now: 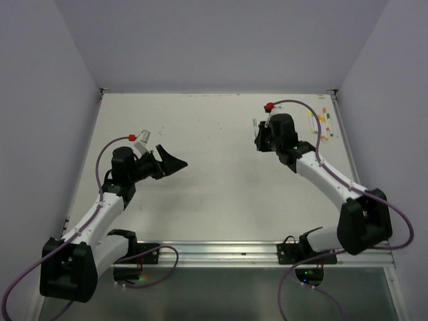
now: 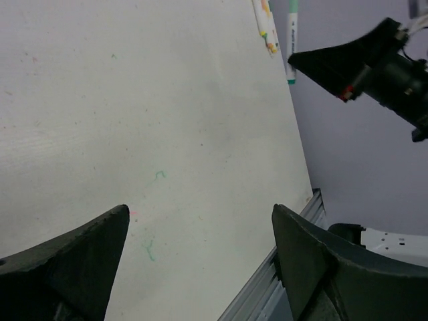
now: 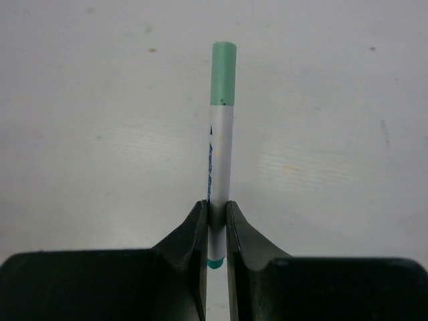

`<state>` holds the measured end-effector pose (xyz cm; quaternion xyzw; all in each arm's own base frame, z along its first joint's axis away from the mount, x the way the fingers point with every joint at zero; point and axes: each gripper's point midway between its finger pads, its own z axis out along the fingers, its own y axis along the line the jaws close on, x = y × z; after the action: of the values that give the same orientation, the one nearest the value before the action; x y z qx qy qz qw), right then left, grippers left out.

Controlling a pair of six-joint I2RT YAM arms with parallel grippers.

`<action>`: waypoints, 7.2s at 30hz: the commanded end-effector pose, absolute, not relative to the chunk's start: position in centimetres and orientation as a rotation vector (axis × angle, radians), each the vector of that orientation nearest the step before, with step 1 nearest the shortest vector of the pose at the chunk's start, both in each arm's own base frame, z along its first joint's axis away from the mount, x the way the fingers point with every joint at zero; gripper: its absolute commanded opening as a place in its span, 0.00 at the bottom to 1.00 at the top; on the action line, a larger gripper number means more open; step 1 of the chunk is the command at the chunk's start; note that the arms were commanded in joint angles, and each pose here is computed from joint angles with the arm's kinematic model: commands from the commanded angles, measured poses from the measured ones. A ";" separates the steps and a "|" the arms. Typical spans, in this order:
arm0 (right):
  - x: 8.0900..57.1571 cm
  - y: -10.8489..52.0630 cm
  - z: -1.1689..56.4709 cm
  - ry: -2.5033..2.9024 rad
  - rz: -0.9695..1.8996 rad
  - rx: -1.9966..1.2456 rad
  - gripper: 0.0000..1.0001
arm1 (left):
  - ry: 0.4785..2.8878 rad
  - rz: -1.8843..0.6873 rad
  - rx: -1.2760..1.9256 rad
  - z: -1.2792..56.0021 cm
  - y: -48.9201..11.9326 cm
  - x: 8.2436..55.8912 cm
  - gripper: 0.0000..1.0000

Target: Open the pen caps

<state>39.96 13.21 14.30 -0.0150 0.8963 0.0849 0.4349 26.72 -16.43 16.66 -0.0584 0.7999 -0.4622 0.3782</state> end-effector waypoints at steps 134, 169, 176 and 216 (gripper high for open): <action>19.2 37.3 14.2 2.200 0.969 -0.520 0.00 | 1.920 -1.263 -0.230 20.1 -21.1 26.9 0.00; 18.7 34.9 5.9 2.345 0.388 -0.619 0.00 | 2.388 -0.629 -0.300 6.3 -14.0 34.1 0.00; 19.3 36.1 4.3 2.379 0.456 -0.664 0.00 | 2.447 -0.563 -0.289 3.8 -13.7 35.4 0.00; 38.2 16.6 16.5 2.128 0.131 -0.140 0.66 | 2.121 -0.704 -0.236 16.3 -14.0 34.0 0.75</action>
<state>34.62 22.49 15.19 -0.0861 0.8797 0.1168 0.4528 34.22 -13.35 14.32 -0.1107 0.8608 -0.2607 0.4229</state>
